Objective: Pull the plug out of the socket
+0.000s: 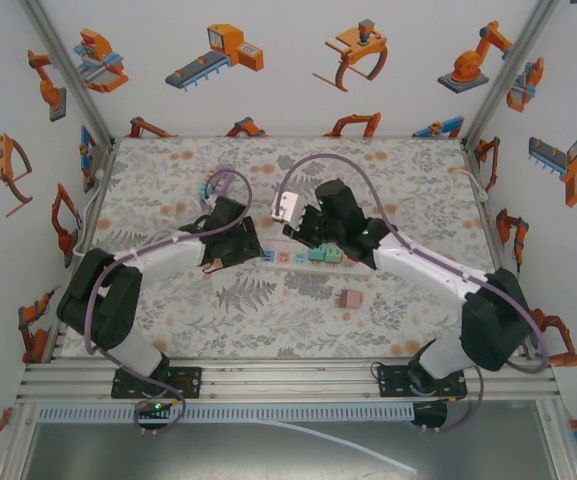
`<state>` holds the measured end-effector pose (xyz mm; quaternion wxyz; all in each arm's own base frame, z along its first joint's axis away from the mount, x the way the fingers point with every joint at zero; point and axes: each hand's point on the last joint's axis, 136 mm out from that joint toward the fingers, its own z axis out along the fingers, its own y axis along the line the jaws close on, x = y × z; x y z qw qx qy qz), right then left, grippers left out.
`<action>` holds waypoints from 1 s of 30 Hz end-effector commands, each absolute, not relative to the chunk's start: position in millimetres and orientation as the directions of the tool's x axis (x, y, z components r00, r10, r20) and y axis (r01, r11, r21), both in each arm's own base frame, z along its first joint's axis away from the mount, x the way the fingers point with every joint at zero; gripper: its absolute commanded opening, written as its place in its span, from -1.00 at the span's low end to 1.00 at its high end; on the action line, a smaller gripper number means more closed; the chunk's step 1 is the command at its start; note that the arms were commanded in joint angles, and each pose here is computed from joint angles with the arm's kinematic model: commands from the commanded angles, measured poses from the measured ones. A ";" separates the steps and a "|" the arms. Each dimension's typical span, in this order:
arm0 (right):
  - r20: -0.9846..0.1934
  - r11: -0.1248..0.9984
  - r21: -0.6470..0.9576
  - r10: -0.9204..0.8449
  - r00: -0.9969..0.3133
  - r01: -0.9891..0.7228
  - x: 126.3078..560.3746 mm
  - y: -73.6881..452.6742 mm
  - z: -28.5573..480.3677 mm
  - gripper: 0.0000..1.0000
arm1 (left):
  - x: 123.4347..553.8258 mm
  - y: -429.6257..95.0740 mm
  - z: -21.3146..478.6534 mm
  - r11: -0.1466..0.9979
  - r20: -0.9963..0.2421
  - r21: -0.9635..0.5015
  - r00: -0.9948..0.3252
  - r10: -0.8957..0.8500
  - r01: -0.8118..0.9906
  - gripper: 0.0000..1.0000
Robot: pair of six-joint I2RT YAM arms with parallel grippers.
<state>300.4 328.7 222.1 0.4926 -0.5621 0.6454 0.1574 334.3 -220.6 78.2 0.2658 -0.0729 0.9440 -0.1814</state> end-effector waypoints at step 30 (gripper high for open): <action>-0.909 0.752 0.412 0.297 -0.294 -0.514 228.6 182.6 229.6 -0.64 | 128.5 -199.9 295.3 0.432 -0.942 -0.195 -0.291 0.167 0.881 0.94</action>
